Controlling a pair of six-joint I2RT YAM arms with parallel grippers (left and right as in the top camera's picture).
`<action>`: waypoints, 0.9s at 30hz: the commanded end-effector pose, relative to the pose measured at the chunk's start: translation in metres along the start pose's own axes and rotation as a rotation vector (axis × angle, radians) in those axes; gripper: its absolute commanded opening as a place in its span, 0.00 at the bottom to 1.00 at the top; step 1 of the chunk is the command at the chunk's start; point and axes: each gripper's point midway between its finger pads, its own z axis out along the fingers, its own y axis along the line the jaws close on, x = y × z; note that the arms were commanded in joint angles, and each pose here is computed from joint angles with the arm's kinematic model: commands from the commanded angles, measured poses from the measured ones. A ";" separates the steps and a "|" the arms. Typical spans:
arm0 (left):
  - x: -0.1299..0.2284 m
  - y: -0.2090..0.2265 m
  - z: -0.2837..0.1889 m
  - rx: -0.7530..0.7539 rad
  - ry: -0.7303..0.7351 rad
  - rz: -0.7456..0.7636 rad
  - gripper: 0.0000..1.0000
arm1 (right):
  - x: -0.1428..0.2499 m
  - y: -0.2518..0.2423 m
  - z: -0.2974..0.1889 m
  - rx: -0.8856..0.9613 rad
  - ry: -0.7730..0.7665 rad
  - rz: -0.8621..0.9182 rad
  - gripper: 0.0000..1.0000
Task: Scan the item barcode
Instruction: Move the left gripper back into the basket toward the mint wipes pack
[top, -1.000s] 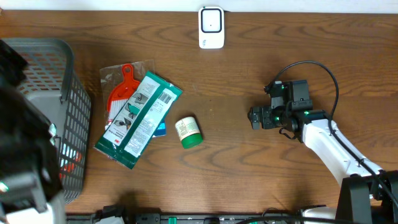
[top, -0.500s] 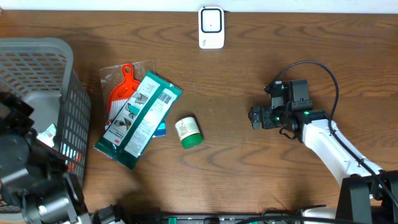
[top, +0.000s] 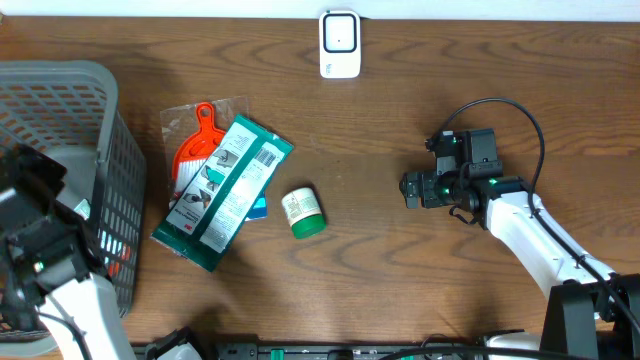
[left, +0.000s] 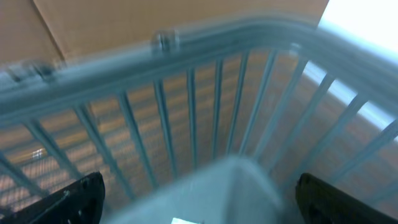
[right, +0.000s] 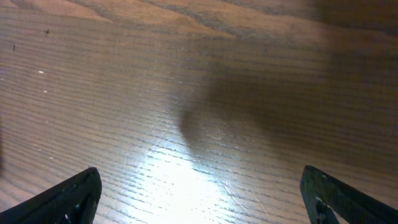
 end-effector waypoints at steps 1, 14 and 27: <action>0.013 -0.003 0.012 -0.007 0.080 -0.026 0.97 | 0.004 0.001 0.002 0.004 0.010 -0.010 0.99; 0.089 -0.003 0.024 -0.059 0.369 -0.165 0.97 | 0.003 0.002 0.002 0.003 0.008 0.001 0.99; 0.130 0.004 0.038 -0.073 0.552 -0.163 0.97 | 0.002 0.007 0.002 -0.031 0.004 -0.001 0.99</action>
